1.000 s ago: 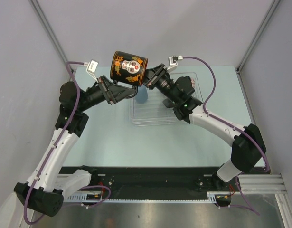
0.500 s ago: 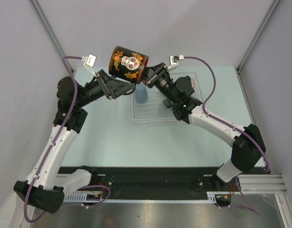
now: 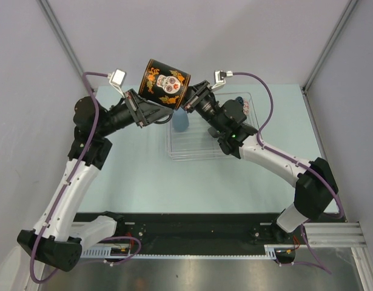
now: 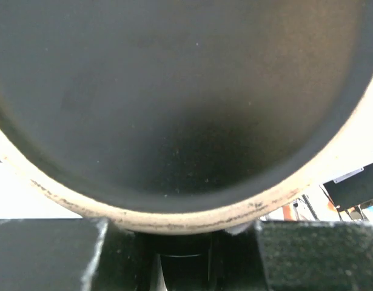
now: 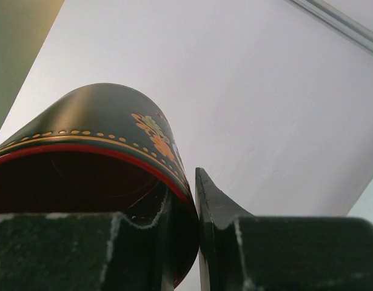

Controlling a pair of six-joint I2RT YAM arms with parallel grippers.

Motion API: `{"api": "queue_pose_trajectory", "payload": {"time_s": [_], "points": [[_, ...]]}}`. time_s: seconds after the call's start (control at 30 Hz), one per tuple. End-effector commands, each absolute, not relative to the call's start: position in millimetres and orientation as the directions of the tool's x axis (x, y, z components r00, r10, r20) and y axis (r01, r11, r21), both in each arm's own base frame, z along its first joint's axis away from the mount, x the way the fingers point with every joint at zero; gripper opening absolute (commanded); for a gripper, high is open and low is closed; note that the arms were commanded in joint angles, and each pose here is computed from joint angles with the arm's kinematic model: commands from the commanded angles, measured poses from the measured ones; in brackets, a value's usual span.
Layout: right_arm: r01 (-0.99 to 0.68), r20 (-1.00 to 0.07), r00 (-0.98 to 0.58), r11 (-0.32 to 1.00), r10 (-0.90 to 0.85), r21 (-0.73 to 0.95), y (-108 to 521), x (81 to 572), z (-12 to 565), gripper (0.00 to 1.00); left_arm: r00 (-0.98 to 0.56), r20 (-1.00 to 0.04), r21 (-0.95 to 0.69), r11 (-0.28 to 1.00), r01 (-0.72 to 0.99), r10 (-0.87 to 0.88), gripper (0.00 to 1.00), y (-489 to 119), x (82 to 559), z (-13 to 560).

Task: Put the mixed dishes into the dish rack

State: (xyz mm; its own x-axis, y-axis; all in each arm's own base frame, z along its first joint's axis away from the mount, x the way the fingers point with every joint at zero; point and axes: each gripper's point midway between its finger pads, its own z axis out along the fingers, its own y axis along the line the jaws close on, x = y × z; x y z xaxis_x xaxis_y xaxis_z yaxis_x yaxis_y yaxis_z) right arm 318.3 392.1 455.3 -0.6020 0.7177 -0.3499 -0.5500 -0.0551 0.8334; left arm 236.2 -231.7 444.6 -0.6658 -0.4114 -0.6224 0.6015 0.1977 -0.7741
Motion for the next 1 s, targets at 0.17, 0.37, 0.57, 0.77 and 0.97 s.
{"api": "queue_pose_trajectory", "payload": {"time_s": [0.17, 0.37, 0.57, 0.77, 0.97], "points": [[-0.596, -0.394, -0.660, -0.127, 0.639, 0.793, 404.9, 280.4, 481.4, 0.17, -0.459, -0.772, -0.597, 0.254, 0.761, -0.441, 0.00, -217.6, 236.4, 476.8], [-0.582, -0.445, -0.648, -0.026, 0.618, 0.812, 383.8, 290.2, 470.9, 0.47, -0.404, -0.787, -0.576, 0.321, 0.752, -0.466, 0.00, -194.3, 243.9, 477.8], [-0.539, -0.481, -0.632, 0.102, 0.608, 0.836, 347.2, 299.5, 447.2, 0.71, -0.372, -0.812, -0.552, 0.382, 0.742, -0.450, 0.00, -185.2, 245.9, 471.7], [-0.439, -0.504, -0.622, 0.266, 0.600, 0.858, 293.1, 295.6, 401.4, 1.00, -0.319, -0.862, -0.490, 0.482, 0.726, -0.395, 0.00, -177.2, 259.5, 464.5], [-0.490, -0.637, -0.427, 0.428, 0.642, 0.760, 215.0, 263.7, 430.3, 1.00, -0.338, -0.932, -0.332, 0.686, 0.647, -0.132, 0.00, -184.0, 291.9, 393.7]]}}
